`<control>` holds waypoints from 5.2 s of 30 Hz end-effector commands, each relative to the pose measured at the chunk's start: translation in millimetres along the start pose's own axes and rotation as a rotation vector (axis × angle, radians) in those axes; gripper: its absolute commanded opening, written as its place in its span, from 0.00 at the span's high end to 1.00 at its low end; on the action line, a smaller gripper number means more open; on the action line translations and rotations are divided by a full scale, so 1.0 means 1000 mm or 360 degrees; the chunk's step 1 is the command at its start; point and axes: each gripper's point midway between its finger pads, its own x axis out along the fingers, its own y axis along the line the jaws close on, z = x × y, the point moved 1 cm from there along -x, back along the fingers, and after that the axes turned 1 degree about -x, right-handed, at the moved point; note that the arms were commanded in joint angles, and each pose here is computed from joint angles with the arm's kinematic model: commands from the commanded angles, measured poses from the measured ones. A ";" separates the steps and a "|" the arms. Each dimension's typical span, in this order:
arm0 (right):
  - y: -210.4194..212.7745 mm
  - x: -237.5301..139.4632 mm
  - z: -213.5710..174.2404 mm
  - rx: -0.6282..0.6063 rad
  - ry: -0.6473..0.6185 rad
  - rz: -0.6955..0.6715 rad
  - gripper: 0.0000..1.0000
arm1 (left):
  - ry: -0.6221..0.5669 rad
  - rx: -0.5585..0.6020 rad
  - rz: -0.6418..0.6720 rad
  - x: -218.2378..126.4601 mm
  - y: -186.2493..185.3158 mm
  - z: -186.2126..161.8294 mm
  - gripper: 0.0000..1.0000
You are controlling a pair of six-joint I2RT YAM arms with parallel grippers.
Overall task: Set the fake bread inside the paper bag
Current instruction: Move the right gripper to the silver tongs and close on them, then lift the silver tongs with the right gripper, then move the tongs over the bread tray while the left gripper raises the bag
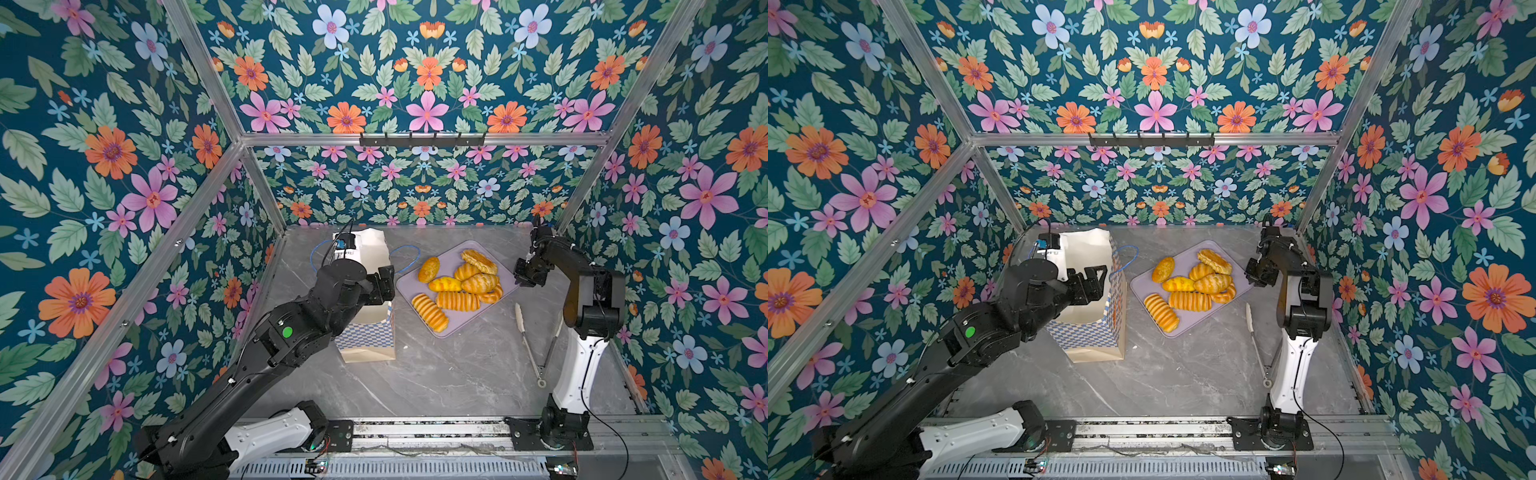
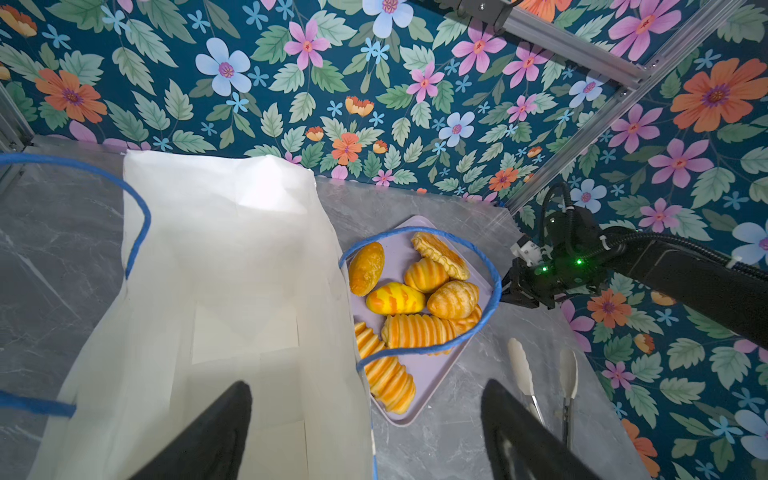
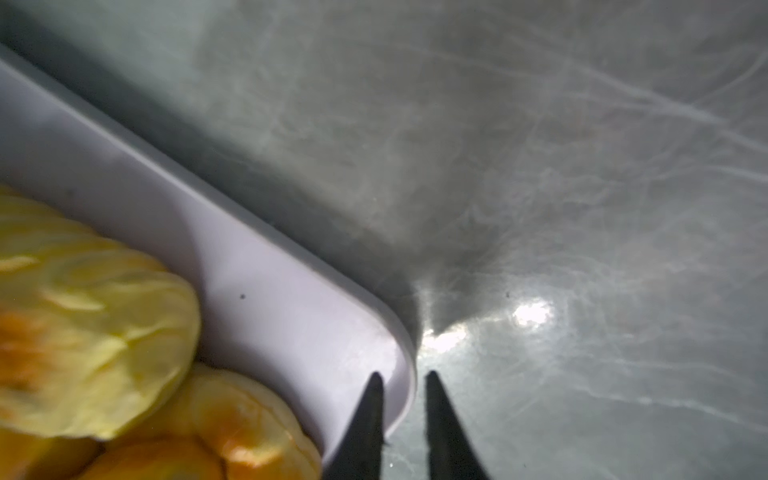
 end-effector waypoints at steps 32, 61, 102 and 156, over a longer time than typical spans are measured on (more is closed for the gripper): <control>-0.032 -0.115 -0.221 0.0299 -0.0087 0.0112 0.52 | -0.0038 0.0164 -0.0181 0.006 -0.026 0.012 0.00; -0.057 -0.036 -0.234 0.0242 0.0141 -0.0381 0.46 | -0.0117 0.0111 -0.0206 -0.014 -0.013 0.012 0.00; -0.048 -0.066 -0.276 0.0473 0.0010 -0.0139 0.12 | -0.0120 0.0114 -0.0256 -0.018 -0.010 0.002 0.00; -0.053 -0.044 -0.253 0.0504 -0.0151 -0.0201 0.13 | -0.0126 0.0065 -0.0218 -0.023 -0.004 0.004 0.00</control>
